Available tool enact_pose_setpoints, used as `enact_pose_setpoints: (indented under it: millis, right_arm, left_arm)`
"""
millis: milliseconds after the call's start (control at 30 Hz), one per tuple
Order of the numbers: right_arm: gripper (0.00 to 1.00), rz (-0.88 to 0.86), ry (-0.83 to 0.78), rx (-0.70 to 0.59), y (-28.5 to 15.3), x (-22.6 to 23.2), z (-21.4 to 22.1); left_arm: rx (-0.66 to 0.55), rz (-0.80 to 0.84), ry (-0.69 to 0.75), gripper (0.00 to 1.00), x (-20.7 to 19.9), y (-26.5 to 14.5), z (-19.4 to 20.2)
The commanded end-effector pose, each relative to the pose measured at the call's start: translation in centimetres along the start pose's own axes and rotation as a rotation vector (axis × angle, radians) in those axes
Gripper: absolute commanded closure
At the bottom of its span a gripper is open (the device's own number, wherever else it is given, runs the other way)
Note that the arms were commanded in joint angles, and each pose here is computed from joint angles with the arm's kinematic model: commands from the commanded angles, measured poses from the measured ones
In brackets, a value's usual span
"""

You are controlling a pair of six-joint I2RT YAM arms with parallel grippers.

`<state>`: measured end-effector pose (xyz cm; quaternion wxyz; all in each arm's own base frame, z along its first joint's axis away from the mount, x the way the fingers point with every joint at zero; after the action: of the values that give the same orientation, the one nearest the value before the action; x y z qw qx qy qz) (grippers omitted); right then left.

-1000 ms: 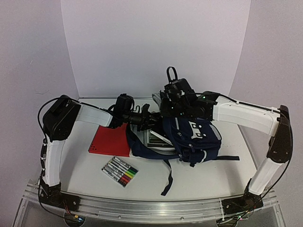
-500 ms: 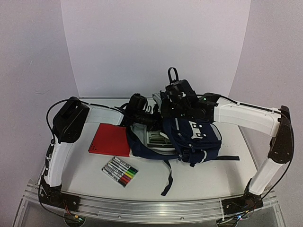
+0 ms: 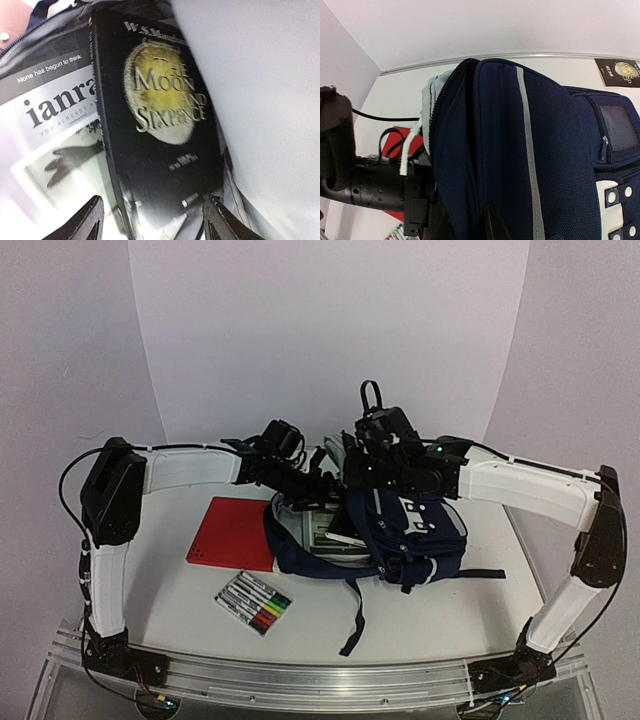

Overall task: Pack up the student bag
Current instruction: Place the book in the student bag.

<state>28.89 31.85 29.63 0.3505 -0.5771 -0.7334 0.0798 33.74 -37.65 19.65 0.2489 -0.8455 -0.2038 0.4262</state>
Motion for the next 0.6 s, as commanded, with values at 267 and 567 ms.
enact_pose_setpoints:
  millis: [267, 567]
  right_arm:
    - [1.0, -0.149, 0.106, -0.161, -3.6, 2.3, -4.2]
    - [1.0, -0.151, 0.108, -0.165, -3.8, 2.4, -4.4]
  left_arm:
    - [0.084, -0.033, 0.025, 0.5, -1.7, -0.6, 2.6]
    - [0.151, -0.071, 0.019, 0.5, -1.3, 1.1, 4.4]
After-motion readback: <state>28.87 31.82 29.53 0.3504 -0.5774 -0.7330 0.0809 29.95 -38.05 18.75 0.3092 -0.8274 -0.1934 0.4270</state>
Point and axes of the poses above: each gripper's point midway between its finger pads, its own y axis out along the fingers, its own x axis along the line the jaws close on, z = x × y, the point moved 8 cm from there along -y, back along the fingers, and after that the axes turned 10 degrees about y, right-handed, at the moved point
